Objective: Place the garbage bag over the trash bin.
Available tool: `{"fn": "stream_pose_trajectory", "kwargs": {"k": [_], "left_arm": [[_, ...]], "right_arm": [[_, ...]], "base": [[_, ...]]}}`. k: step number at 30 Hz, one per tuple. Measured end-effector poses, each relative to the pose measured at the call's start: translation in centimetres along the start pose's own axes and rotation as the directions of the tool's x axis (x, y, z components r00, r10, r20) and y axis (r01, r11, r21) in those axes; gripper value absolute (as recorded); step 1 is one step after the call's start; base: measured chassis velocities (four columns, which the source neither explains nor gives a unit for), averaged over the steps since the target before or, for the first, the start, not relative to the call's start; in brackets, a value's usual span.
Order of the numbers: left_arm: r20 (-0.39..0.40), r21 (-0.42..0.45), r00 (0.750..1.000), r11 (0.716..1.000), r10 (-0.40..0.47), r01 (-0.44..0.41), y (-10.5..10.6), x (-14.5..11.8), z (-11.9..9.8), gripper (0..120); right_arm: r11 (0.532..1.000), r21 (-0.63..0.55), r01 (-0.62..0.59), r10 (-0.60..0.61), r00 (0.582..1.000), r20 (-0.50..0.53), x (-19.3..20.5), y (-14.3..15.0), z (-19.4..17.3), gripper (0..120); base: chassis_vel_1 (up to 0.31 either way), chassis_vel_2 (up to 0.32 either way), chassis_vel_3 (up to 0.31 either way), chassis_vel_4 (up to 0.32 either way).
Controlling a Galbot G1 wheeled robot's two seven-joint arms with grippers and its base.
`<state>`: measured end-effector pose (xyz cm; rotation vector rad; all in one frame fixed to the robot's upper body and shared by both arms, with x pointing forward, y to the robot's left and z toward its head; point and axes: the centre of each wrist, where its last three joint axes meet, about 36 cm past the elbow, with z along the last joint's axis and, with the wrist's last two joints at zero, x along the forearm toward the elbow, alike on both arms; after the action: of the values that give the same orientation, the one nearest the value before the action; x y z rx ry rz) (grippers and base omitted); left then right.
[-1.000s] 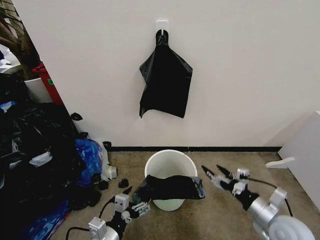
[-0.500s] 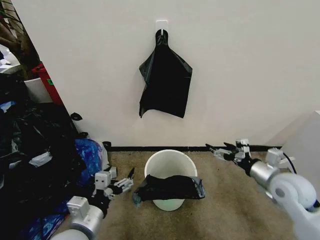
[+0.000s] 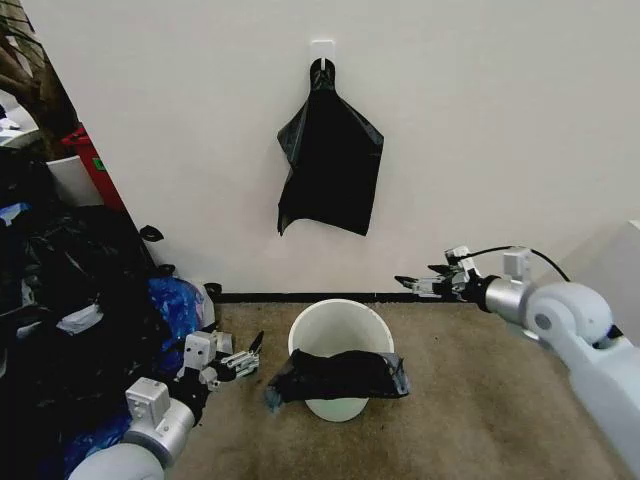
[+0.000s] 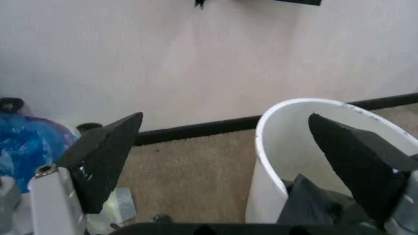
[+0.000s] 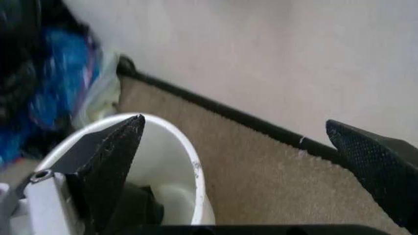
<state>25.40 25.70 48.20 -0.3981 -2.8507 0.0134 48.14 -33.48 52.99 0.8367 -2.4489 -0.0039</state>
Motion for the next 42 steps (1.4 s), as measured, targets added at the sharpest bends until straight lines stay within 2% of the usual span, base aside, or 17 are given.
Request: {"fn": "stream_pose_trajectory", "kwargs": {"k": [11,17,22,30,42], "left_arm": [[0.020,-0.011,1.000,1.000,0.005,-0.005,0.3,-0.3,-0.2,100],[0.037,-0.019,0.999,1.000,0.013,-0.012,0.5,-0.4,-0.5,100],[0.051,-0.027,0.998,0.999,0.021,-0.020,0.8,-0.6,-0.7,100],[0.065,-0.035,0.997,0.999,0.032,-0.030,1.1,-0.5,-1.1,100],[0.075,-0.029,0.996,0.999,0.040,-0.038,0.8,-0.4,-1.4,100]], "right_arm": [[0.987,0.141,0.079,-0.053,0.983,-0.178,-6.3,-1.3,-2.0,100],[0.975,0.184,0.124,-0.076,0.966,-0.248,-10.0,0.2,-2.7,100],[0.968,0.215,0.132,-0.063,0.951,-0.304,-14.6,1.7,-3.4,100],[0.960,0.227,0.164,-0.058,0.909,-0.413,-17.3,2.8,-1.7,100],[0.963,0.221,0.153,-0.034,0.885,-0.464,-19.7,3.1,-0.6,100]], "base": [[0.000,0.000,0.000,0.000],[0.000,0.000,0.000,0.000],[0.000,0.000,0.000,0.000],[0.000,0.000,0.000,0.000],[0.000,0.000,0.000,0.000]]}}
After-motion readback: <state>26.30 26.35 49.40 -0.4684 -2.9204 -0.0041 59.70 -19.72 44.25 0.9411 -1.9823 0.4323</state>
